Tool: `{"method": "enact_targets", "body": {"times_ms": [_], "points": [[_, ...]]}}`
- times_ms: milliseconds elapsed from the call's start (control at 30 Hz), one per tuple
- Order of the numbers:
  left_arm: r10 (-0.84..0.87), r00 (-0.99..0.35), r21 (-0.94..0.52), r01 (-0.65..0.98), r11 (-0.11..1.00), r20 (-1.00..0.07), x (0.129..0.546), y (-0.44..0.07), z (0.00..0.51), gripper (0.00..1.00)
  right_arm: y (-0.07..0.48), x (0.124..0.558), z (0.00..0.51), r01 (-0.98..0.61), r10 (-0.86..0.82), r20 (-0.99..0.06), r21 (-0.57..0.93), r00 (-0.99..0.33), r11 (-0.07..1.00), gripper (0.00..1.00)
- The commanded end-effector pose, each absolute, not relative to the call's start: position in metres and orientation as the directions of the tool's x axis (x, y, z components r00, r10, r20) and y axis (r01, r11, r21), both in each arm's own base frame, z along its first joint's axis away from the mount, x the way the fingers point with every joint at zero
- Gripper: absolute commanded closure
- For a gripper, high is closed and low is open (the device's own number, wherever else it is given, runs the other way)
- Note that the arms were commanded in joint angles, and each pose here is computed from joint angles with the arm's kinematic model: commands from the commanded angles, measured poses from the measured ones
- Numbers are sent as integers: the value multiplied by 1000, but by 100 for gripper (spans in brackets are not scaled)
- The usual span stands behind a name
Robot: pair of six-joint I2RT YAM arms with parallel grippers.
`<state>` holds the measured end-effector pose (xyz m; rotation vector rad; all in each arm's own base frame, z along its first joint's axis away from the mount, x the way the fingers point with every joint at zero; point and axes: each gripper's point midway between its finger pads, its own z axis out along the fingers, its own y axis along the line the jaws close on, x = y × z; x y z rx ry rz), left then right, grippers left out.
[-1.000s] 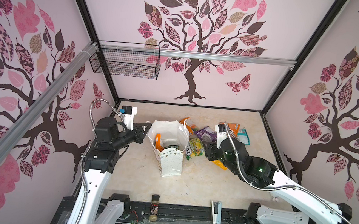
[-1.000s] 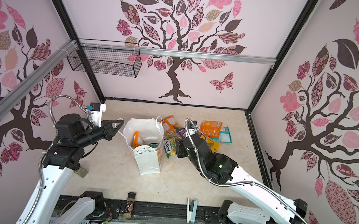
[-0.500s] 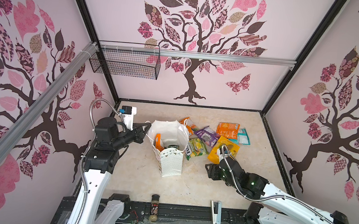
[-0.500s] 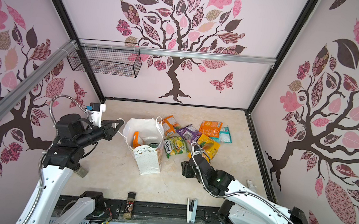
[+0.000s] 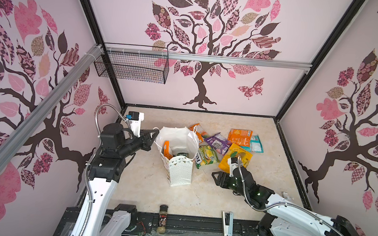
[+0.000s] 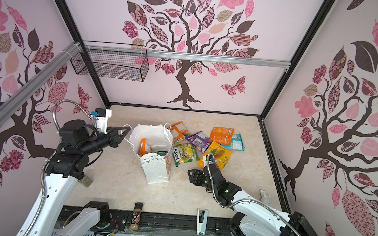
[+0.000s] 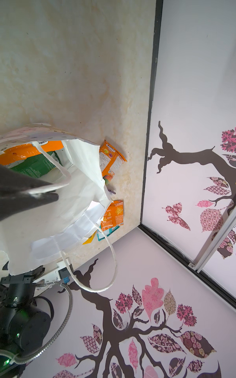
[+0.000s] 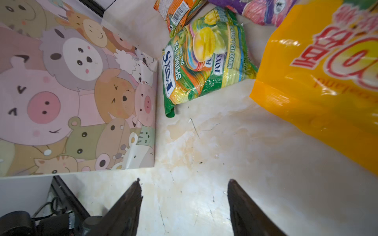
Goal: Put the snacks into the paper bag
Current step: 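Lower the open right gripper beside the green Fox's Spring Tea packet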
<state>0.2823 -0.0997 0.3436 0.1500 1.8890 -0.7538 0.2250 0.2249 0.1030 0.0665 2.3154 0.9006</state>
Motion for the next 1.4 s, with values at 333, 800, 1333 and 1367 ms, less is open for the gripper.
{"method": "enact_targets", "body": {"times_ms": [333,800,1333,1367], "points": [[-218,-454,-427,430,795,-864,281,-101,342,96,223,234,98,-176,187,-571,519,-799,836,22],[-198,-469,-415,420,807,-861,281,-99,338,96,269,238,93,-241,165,-507,640,-846,729,19],[-155,-459,-336,344,877,-875,271,-81,329,99,273,256,91,-185,234,-505,647,-831,740,17],[-162,-449,-333,334,882,-879,272,-79,330,99,272,258,90,-177,247,-505,652,-827,737,17]]}}
